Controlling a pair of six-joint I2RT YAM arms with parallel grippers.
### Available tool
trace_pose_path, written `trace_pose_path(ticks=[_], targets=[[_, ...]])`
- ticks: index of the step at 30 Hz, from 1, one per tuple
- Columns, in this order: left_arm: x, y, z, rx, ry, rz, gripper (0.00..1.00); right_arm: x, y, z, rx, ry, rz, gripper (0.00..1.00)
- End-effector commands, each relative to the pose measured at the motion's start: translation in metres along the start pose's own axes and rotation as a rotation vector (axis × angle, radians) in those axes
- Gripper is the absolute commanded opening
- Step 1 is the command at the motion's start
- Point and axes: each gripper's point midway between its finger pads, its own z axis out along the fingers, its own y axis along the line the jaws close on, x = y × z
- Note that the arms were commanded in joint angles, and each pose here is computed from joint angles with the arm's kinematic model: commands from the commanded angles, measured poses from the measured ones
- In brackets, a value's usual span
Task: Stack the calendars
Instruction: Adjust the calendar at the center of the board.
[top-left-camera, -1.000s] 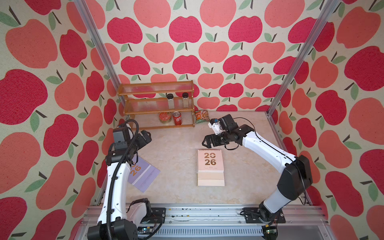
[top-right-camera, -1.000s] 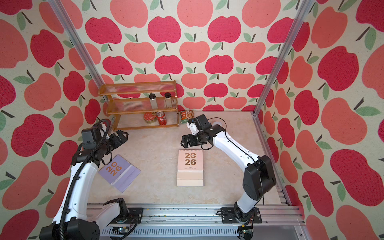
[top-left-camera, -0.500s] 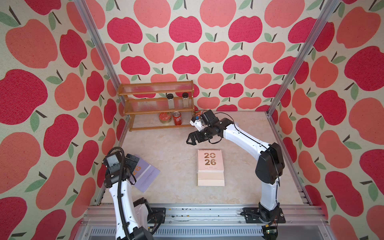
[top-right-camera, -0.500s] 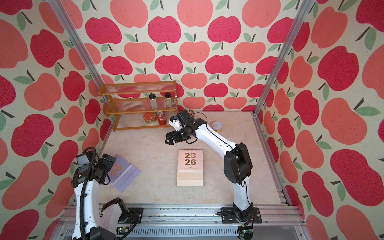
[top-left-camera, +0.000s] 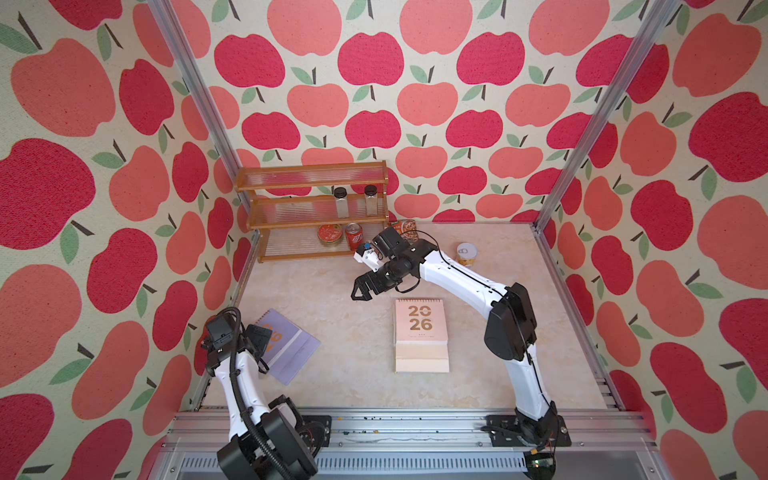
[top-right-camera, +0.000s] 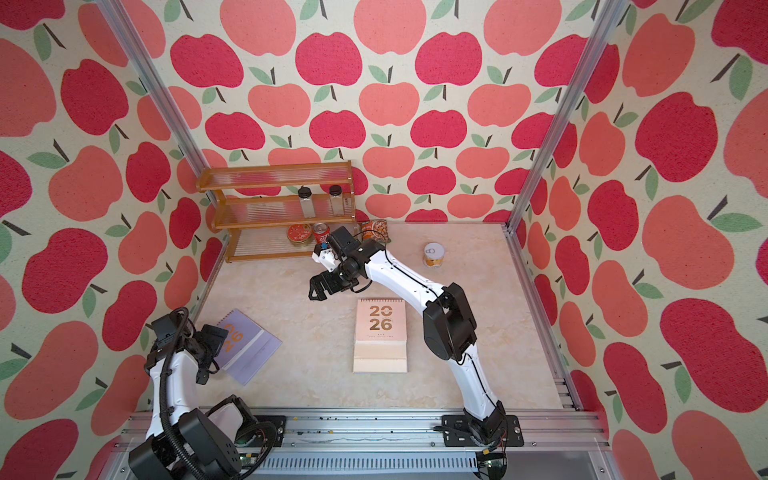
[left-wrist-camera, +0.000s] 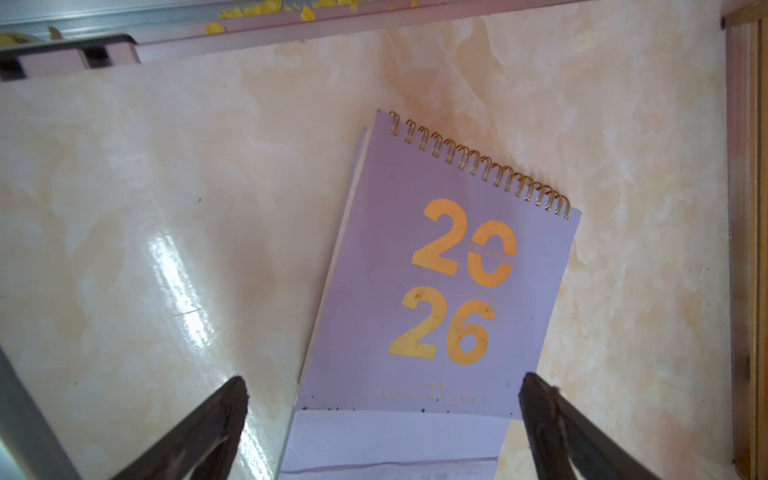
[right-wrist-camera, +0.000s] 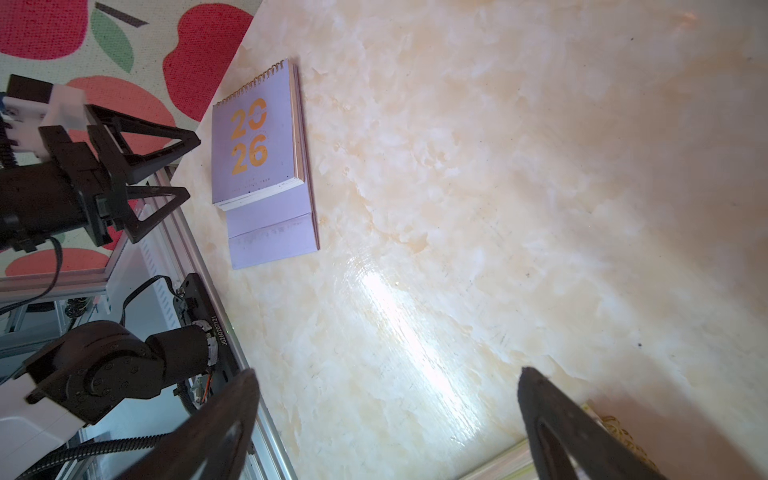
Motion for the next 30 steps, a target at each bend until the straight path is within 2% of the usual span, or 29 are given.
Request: trace_pose_path(ticks=[1,10,20,30], targets=[[0.000,0.000,0.009,0.017,0.008,0.010,0.99,0.005,0.007,0.006,-0.014,0.036,0.001,0.99],[-0.008,-0.003,0.023,0.024,0.018,0.007,0.99,0.005,0.005,0.018,-0.021,0.051,0.019,0.99],[-0.004,-0.019,0.047,0.067,0.119,0.018,0.99,0.006,-0.001,0.026,-0.015,0.058,0.027,0.99],[0.020,-0.057,0.054,0.097,0.177,0.141,1.00,0.005,-0.012,0.038,-0.012,0.059,0.056,0.99]])
